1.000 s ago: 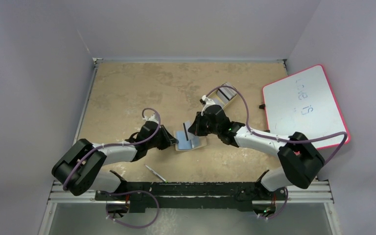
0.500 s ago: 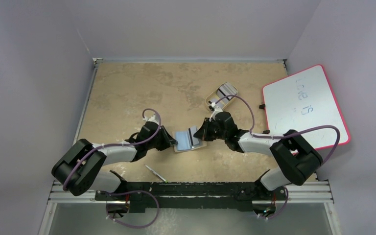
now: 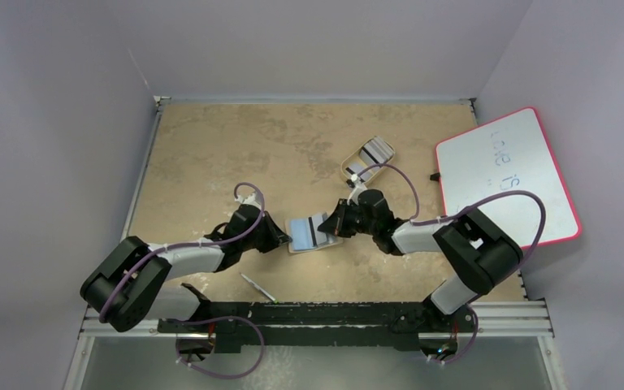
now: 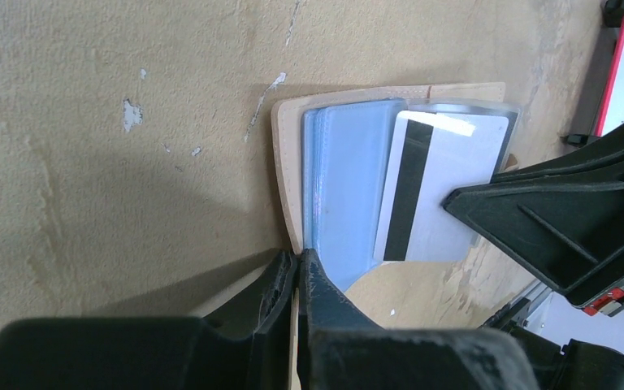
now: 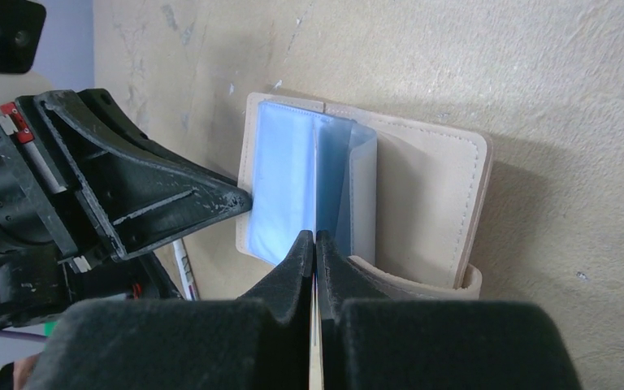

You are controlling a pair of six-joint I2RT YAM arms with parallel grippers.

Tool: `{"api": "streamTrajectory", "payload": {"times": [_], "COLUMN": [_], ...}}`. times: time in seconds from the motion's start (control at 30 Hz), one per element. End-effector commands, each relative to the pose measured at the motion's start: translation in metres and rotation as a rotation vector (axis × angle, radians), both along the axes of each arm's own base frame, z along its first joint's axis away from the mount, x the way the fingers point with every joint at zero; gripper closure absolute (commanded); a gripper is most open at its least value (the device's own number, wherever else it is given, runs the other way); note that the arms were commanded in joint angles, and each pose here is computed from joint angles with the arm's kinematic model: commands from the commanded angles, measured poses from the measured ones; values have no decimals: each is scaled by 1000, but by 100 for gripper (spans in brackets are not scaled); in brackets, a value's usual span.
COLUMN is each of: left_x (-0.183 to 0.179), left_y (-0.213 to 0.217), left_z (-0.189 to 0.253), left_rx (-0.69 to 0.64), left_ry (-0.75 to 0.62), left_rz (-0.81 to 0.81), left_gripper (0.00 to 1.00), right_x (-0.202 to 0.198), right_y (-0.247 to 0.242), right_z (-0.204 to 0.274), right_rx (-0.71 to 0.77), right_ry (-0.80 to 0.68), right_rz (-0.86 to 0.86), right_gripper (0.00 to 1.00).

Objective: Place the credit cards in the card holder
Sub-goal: Insert the credit card into the card holder.

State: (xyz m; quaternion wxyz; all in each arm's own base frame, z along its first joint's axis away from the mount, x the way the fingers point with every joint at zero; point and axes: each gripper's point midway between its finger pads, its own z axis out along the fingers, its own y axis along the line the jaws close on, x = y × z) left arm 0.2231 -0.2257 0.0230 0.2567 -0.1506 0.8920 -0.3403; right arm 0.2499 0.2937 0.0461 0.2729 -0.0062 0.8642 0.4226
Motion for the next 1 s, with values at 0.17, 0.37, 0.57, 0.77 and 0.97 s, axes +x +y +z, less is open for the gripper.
{"api": "streamTrajectory", "payload": {"times": [0.17,0.37,0.57,0.77,0.97], "left_x": [3,4,5,5,4], "left_y": [-1,0,1,2,5], "left_z": [2,4,2,-1,-4], "left_rx": [1,5,18,28,51], "left_ry": [-39,-44,-41,-37,-28], "left_rz": [-18,-13,-13,-14,-3], "left_gripper": [100,100,100,100,100], "right_x": [-1,2,-1,-2,-9], "right_y": [1,-3,1,5,-1], "right_z": [0,-9,-17,-16,-20], "right_rx": [56,34,43,64,46], "right_ry": [33,69,84,91,126], "right_rz": [-30,-81,-51,-34,-54], "right_gripper": [100,100,100,100,100]}}
